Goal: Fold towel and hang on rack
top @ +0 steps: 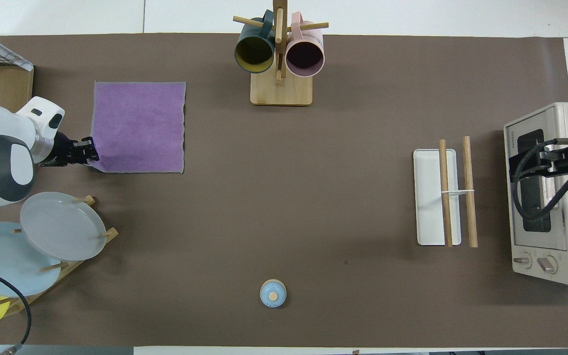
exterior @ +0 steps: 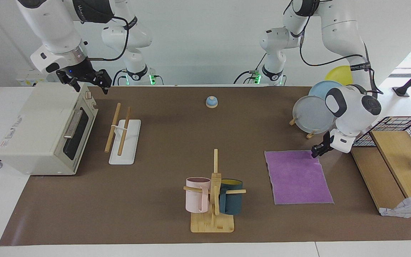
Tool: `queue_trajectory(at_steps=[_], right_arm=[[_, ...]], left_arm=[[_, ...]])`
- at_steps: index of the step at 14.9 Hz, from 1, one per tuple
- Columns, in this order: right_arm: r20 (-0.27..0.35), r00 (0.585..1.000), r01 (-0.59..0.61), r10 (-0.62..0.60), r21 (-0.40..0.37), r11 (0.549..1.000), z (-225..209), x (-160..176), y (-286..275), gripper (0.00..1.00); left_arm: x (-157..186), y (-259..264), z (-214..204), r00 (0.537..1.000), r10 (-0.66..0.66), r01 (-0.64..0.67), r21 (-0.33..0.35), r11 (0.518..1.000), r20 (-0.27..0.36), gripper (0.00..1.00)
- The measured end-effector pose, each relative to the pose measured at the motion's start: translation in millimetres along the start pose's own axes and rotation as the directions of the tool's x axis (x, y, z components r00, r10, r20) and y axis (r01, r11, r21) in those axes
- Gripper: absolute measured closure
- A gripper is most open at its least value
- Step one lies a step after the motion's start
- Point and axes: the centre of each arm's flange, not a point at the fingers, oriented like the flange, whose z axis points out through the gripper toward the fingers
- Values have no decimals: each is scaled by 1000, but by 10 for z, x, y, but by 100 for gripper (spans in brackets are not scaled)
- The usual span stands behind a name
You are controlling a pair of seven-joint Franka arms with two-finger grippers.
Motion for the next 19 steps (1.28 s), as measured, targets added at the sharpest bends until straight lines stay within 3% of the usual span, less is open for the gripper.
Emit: queue_trajectory(at_steps=[11, 14, 19], right_arm=[[0, 1000, 0, 0, 0, 1000, 0, 0, 0, 0], [0, 1000, 0, 0, 0, 1000, 0, 0, 0, 0], [0, 1000, 0, 0, 0, 1000, 0, 0, 0, 0]], left_arm=[[-23, -5, 32, 1000, -28, 28, -1, 1000, 10, 70], [-34, -7, 46, 999, -38, 38, 0, 999, 16, 98], [-37, 20, 0, 1000, -3, 3, -2, 1000, 15, 98]])
